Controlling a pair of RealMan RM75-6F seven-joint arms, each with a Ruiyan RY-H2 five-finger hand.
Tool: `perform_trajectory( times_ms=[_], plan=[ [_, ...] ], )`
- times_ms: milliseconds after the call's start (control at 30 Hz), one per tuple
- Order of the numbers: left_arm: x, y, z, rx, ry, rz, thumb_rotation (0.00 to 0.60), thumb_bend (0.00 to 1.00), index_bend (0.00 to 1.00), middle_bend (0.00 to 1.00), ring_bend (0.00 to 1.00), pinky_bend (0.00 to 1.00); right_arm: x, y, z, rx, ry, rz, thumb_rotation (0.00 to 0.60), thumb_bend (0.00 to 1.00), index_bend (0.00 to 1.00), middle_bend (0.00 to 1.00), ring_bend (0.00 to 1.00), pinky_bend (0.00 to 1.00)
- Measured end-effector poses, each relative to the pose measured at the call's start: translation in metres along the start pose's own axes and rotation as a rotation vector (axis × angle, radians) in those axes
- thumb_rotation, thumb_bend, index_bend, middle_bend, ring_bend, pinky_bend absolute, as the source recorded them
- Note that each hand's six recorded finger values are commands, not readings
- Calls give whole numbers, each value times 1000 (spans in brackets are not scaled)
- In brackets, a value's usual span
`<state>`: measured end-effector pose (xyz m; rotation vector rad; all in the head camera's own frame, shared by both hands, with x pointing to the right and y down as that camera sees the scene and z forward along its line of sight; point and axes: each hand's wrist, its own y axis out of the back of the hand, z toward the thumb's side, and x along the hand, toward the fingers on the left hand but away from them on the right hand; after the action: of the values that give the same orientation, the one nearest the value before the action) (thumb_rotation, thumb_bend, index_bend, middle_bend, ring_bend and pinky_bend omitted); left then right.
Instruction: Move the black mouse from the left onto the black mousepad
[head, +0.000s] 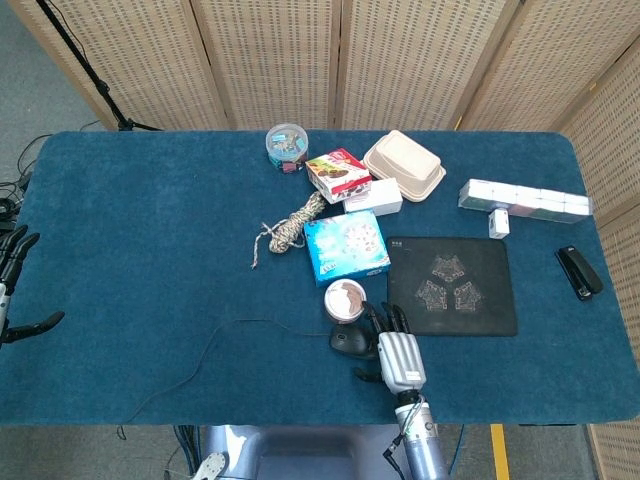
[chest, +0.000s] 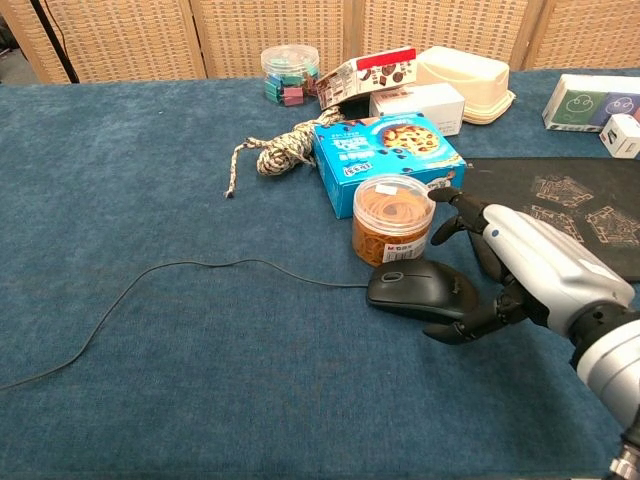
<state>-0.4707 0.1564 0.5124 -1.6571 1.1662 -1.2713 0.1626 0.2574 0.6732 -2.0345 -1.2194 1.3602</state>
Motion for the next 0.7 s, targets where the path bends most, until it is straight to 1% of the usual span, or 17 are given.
perform_trajectory(
  times_ms=[67, 200, 333, 433, 600, 700],
  plan=[
    [0, 1, -1, -4, 1, 1, 600, 106, 0, 0, 0, 0, -2, -3, 1, -12, -5, 0, 600, 0, 63, 316, 98, 0],
    [1, 2, -2, -9, 1, 3, 600, 106, 0, 0, 0, 0, -5, -8, 2, -20, -14, -4, 600, 0, 137, 323, 157, 0],
    [1, 3, -2, -10, 2, 3, 600, 105, 0, 0, 0, 0, -8, -13, 0, -8, -31, -6, 600, 0, 206, 353, 183, 0],
    [1, 3, -3, -11, 2, 2, 600, 106, 0, 0, 0, 0, -10, -15, -1, 14, -40, -14, 600, 0, 253, 390, 221, 5],
    [1, 2, -2, -11, 0, -2, 600, 105, 0, 0, 0, 0, -12, -15, -3, 43, -44, -29, 600, 0, 297, 429, 268, 69],
    [1, 2, -2, -11, -2, -3, 600, 106, 0, 0, 0, 0, -12, -15, -3, 48, -43, -33, 600, 0, 324, 467, 303, 136]
  ],
)
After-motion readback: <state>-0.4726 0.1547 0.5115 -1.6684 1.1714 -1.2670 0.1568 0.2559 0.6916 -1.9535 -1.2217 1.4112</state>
